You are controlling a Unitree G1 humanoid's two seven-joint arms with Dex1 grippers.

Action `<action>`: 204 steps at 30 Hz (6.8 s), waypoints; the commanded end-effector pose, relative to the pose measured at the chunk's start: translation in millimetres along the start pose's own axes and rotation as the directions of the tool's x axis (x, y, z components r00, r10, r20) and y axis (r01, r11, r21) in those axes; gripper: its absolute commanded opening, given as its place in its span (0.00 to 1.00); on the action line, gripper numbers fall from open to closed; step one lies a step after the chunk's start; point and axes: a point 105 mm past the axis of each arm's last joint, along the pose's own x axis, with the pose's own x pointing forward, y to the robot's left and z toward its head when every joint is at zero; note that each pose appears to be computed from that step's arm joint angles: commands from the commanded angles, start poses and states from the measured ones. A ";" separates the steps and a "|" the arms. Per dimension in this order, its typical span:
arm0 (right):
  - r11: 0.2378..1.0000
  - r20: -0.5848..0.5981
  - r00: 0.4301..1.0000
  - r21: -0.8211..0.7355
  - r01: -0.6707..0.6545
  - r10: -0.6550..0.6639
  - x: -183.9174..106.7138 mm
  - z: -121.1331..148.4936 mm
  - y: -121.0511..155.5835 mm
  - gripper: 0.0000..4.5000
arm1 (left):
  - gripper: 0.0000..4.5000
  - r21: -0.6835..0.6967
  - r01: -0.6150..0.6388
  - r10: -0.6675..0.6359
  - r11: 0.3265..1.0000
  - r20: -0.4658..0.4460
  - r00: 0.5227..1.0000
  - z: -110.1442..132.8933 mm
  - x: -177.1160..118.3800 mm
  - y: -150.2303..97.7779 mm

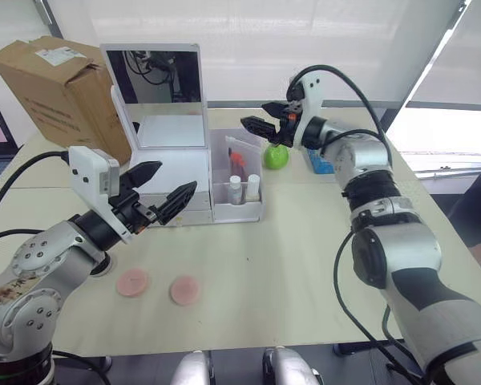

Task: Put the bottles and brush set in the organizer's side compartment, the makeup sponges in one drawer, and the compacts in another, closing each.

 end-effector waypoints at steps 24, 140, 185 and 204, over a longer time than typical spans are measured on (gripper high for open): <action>0.968 -0.256 0.933 -0.073 0.241 -0.252 40.5 -45.9 -6.9 0.01 | 1.00 0.005 0.030 -0.030 1.000 0.053 0.998 7.3 3.5 -5.7; 0.975 -0.032 0.978 0.086 -0.205 0.208 -98.6 -58.1 103.1 1.00 | 0.82 0.092 -0.603 0.591 0.793 0.126 0.797 -109.3 40.5 10.7; 0.976 -0.011 0.978 0.074 -0.207 0.208 -100.4 -49.2 99.3 1.00 | 0.34 0.121 -0.459 0.453 0.880 0.074 0.889 -115.8 -23.8 -30.0; 0.986 -0.117 0.982 0.048 0.157 -0.151 -206.8 -88.1 56.4 1.00 | 0.99 0.177 -0.366 0.404 0.914 -0.294 0.866 -85.5 -177.7 78.0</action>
